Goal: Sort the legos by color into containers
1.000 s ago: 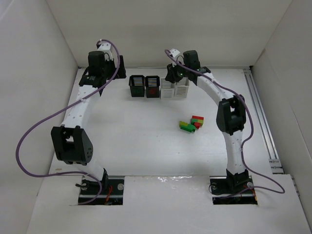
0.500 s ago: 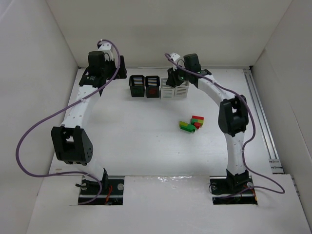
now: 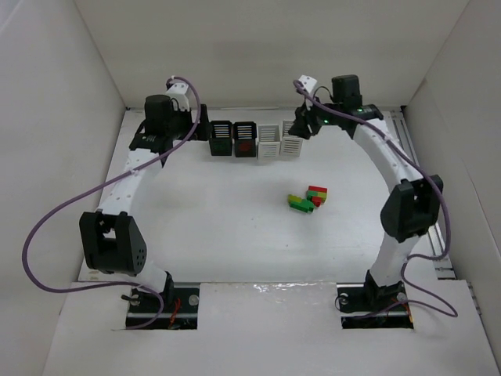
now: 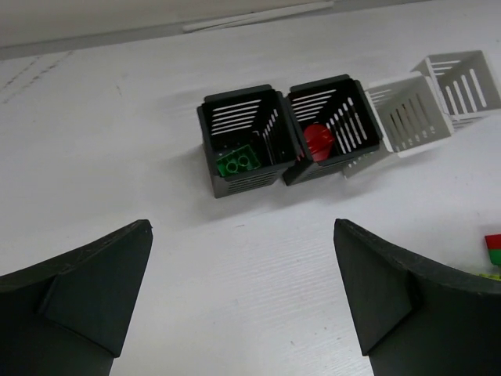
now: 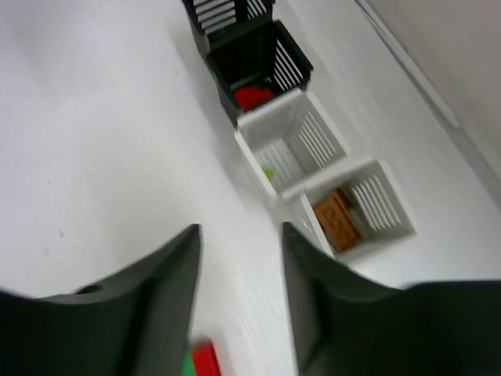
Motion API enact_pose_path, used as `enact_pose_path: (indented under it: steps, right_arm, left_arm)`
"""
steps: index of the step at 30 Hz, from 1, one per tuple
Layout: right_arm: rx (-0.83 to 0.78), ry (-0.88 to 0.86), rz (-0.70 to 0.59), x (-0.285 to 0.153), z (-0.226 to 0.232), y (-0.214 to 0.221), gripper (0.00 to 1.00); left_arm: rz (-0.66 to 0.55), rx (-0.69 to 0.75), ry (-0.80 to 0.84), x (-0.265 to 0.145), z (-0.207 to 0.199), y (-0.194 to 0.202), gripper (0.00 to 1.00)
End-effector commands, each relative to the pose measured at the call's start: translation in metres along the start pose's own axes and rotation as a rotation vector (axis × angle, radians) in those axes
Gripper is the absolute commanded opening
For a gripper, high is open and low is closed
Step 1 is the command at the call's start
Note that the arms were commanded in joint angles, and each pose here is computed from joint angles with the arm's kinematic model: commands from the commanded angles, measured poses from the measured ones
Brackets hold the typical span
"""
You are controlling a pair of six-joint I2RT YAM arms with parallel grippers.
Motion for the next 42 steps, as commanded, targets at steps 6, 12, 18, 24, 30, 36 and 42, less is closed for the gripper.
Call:
enact_pose_path:
  steps: [6, 12, 18, 24, 30, 36, 42]
  right_arm:
    - [-0.139, -0.154, 0.299, -0.068, 0.043, 0.078, 0.69]
    - [-0.166, -0.185, 0.331, -0.059, 0.096, 0.124, 0.69]
    - [-0.128, -0.114, 0.335, -0.035, 0.119, 0.145, 0.69]
    - [-0.144, -0.002, 0.297, -0.010, 0.119, 0.137, 0.69]
    - [-0.106, 0.004, 0.372, 0.008, 0.115, 0.148, 0.69]
    - [-0.085, -0.004, 0.439, 0.009, 0.104, 0.163, 0.69]
    - [-0.062, 0.023, 0.475, 0.003, 0.089, 0.169, 0.69]
  left_arm:
    - [-0.094, 0.043, 0.063, -0.014, -0.015, -0.009, 1.00]
    - [-0.086, 0.020, 0.042, -0.012, -0.013, -0.004, 1.00]
    - [-0.068, 0.007, 0.041, -0.008, -0.012, 0.002, 1.00]
    - [-0.059, 0.005, 0.040, -0.010, -0.013, 0.004, 1.00]
    - [-0.050, 0.012, 0.040, -0.011, -0.012, 0.006, 1.00]
    - [-0.043, 0.030, 0.019, -0.006, -0.009, 0.006, 1.00]
    - [-0.043, 0.030, 0.019, -0.004, -0.009, 0.005, 1.00]
Point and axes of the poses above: each gripper's point midway between its finger pads, its own x axis out along the fingers, its own z axis along the line the jaws close on, y = z × x, the point moved 10 cm from there along -x, back along the fingers, and after that the axes turned 2 degrees about x, right-handed, at the moved point
